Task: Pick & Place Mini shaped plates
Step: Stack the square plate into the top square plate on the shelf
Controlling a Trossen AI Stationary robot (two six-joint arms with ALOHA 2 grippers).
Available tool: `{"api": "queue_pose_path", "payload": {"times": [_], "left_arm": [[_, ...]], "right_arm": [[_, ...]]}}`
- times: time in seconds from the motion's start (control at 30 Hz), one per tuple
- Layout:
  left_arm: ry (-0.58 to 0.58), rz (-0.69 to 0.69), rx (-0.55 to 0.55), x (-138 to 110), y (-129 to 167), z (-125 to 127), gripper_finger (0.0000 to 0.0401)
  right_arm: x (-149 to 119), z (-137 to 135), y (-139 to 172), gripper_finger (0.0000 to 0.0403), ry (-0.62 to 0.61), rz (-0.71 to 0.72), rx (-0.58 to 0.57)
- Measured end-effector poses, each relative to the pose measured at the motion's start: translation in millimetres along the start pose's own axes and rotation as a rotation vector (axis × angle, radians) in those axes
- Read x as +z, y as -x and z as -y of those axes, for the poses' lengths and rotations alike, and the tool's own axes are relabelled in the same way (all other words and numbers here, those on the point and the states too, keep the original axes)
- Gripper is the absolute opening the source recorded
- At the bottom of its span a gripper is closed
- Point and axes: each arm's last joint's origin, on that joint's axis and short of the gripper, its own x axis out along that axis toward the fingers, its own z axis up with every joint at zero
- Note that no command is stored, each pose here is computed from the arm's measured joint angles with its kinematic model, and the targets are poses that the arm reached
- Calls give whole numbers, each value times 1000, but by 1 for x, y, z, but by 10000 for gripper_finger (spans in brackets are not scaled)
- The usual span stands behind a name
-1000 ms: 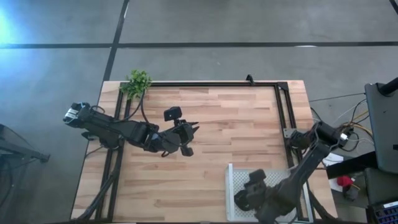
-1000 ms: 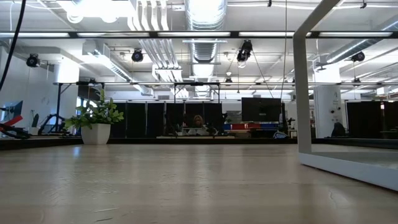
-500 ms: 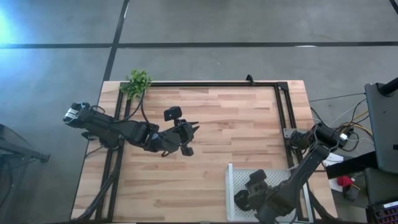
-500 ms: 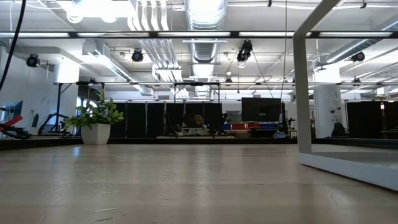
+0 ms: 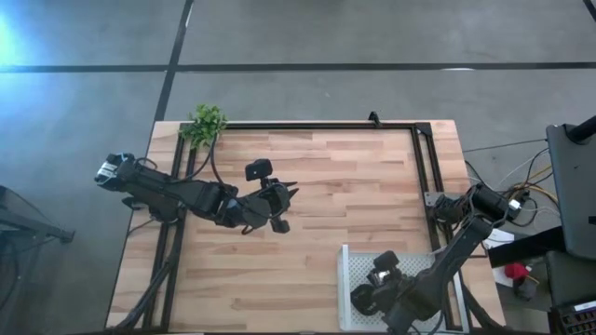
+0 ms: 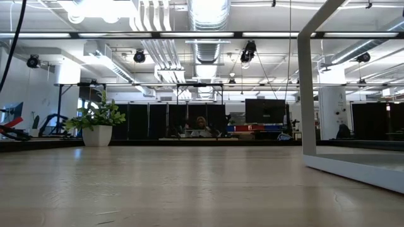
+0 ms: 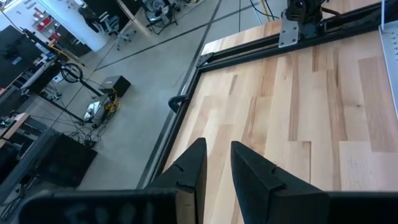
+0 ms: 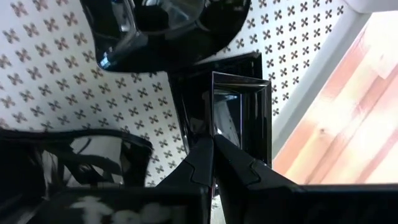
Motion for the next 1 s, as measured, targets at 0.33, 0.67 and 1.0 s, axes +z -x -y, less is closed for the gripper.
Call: {"api": "queue_pose_path", "payload": {"times": [0.33,0.67,1.0], "left_arm": [[1,1,0,0,0,0,73],[1,1,0,0,0,0,73],[1,1,0,0,0,0,73]], "right_arm": [[-1,1,0,9,34,-4,-2],[0,1,1,9,63,15,-29],[3,1,4,9,92,42,-41]]}}
